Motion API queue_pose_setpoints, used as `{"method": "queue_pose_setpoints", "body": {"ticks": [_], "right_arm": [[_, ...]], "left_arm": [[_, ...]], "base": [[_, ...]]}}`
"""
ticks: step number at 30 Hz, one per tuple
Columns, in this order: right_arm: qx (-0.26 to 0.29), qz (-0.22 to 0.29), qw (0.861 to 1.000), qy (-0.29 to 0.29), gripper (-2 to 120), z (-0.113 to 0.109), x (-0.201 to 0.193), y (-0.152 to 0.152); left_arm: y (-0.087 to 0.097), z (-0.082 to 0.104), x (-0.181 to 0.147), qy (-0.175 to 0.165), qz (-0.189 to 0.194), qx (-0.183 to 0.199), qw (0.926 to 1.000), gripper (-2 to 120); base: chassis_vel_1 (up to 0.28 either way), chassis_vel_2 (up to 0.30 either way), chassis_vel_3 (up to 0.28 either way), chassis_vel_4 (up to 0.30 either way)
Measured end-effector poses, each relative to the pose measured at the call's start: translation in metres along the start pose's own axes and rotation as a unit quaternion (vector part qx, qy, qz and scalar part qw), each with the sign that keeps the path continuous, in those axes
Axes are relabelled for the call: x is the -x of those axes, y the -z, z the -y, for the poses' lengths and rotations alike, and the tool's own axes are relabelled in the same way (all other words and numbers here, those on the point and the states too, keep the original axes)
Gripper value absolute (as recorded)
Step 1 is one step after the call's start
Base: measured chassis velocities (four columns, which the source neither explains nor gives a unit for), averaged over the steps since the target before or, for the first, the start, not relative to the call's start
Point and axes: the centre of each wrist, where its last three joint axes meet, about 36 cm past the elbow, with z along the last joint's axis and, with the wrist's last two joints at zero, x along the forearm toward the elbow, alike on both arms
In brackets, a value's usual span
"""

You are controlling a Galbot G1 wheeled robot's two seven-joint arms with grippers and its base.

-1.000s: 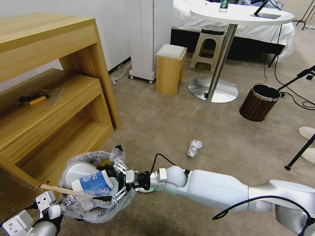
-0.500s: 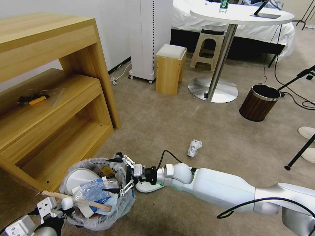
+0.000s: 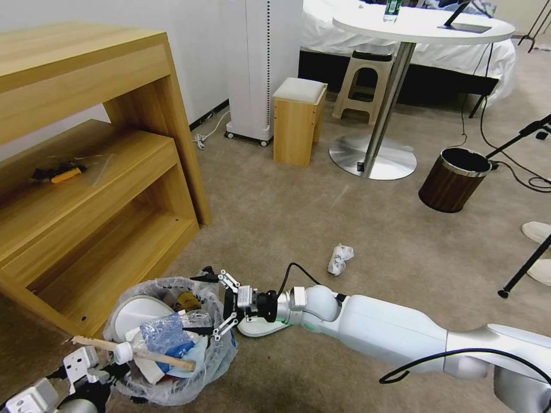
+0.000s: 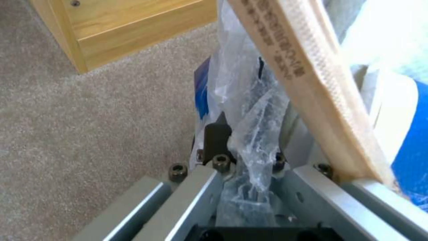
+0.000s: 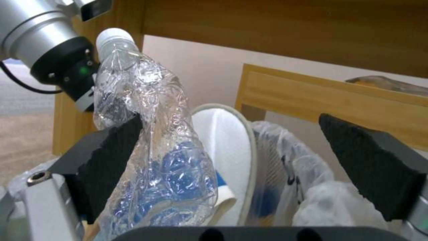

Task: Pick up the trash bin and place the garbage on the floor into it.

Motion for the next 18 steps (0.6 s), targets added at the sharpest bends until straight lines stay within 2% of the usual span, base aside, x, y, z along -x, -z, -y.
{"method": "queue_pose_setpoints", "body": {"ticks": [12,18], "right_arm": [[0.013,-0.01,1.0,0.018,100,-0.011,-0.008,0.002],[0.012,-0.012,1.0,0.018,100,-0.009,-0.011,0.004]], "left_arm": [[0.005,0.0,0.004,-0.004,0.004,-0.008,1.0,0],[0.007,0.0,0.006,-0.006,0.002,-0.01,0.9999,0]], "base": [[0.0,0.0,0.0,0.0],[0.0,0.0,0.0,0.0]]}}
